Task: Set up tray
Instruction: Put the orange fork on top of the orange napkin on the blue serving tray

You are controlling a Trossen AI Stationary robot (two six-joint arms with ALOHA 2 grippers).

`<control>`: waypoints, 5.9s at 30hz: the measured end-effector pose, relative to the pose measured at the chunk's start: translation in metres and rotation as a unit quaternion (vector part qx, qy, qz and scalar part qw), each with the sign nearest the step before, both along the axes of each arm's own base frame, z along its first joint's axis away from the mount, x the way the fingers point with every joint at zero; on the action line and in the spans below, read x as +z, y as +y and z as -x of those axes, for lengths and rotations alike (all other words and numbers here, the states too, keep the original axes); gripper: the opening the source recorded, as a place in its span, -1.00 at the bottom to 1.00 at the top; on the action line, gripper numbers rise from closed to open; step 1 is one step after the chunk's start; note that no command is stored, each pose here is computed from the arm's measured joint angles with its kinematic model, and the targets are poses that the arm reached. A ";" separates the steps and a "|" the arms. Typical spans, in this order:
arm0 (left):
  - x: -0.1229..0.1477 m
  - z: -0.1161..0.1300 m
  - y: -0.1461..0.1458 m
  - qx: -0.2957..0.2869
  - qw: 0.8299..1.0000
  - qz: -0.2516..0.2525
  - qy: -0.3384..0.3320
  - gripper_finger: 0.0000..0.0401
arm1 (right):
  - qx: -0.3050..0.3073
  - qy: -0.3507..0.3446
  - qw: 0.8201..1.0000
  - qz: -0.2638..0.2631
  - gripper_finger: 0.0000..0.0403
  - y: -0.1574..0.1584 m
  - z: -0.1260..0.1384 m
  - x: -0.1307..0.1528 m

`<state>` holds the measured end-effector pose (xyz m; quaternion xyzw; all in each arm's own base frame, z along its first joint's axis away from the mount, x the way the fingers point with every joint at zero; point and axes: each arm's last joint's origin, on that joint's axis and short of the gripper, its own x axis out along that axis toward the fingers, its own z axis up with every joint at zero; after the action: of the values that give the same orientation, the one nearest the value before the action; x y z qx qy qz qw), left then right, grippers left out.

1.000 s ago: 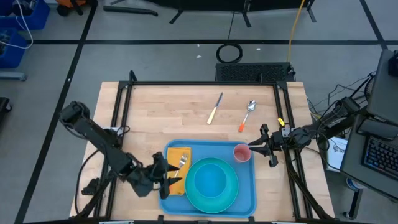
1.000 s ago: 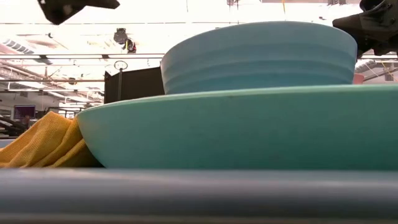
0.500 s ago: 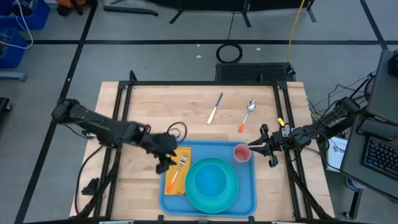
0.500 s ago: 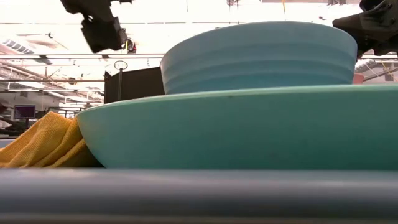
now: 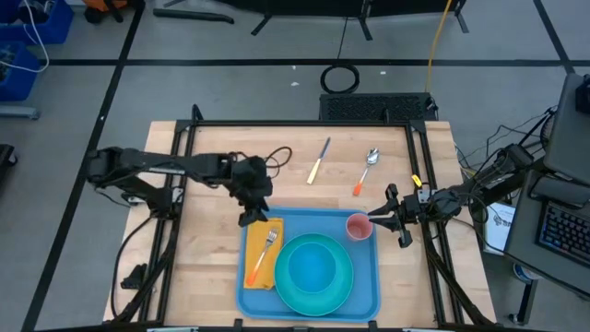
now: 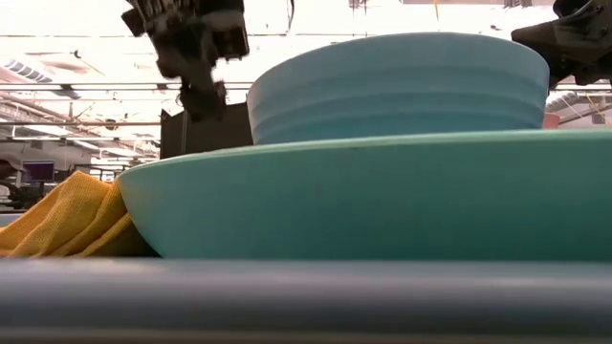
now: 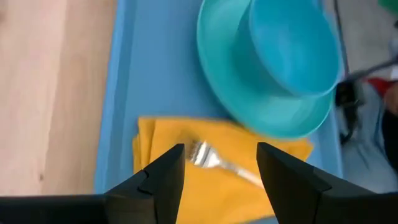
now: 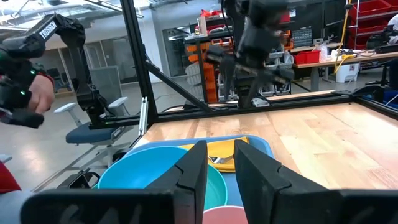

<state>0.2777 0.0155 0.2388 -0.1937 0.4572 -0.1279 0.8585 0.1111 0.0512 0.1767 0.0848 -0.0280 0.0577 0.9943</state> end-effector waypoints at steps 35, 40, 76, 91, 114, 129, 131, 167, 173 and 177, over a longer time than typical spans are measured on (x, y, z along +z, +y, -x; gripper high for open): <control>-0.077 -0.036 -0.008 -0.136 0.989 -0.035 0.039 0.01 | 0.000 0.000 1.000 0.000 -0.64 0.000 0.000 0.000; -0.077 -0.036 -0.009 -0.140 0.989 -0.028 0.033 0.01 | 0.000 0.000 1.000 0.000 -0.64 0.000 0.000 0.000; -0.096 -0.047 -0.016 -0.152 0.988 -0.018 0.034 -0.25 | 0.000 0.003 1.000 0.002 -0.64 0.000 0.000 -0.001; -0.096 -0.047 -0.010 -0.138 0.989 -0.030 0.036 -0.96 | 0.000 0.003 1.000 0.002 -0.64 0.000 0.000 -0.001; -0.089 -0.039 -0.005 -0.117 0.991 -0.025 0.066 -0.95 | 0.000 0.003 1.000 0.002 -0.64 0.000 0.000 -0.001; -0.076 -0.028 -0.003 -0.076 0.990 -0.058 0.104 -0.97 | 0.000 0.003 1.000 0.002 -0.64 0.000 0.000 -0.001; -0.077 -0.028 -0.003 -0.067 0.990 -0.060 0.108 -0.94 | 0.000 0.003 1.000 0.002 -0.64 0.000 0.000 -0.001; -0.079 -0.023 -0.009 -0.001 0.984 -0.055 0.170 -0.95 | 0.000 0.003 1.000 0.002 -0.64 0.000 0.000 -0.001; -0.079 -0.020 -0.009 0.013 0.980 -0.054 0.189 -0.97 | 0.000 0.003 1.000 0.002 -0.64 0.000 0.000 -0.001; -0.069 -0.017 -0.011 0.012 0.982 -0.059 0.177 -0.93 | 0.000 0.003 1.000 0.002 -0.64 0.000 0.000 -0.001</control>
<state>0.2944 0.0043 0.1694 -0.1679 0.6065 -0.0538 0.7753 0.1112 0.0511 0.1761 0.0833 -0.0251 0.0572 0.9946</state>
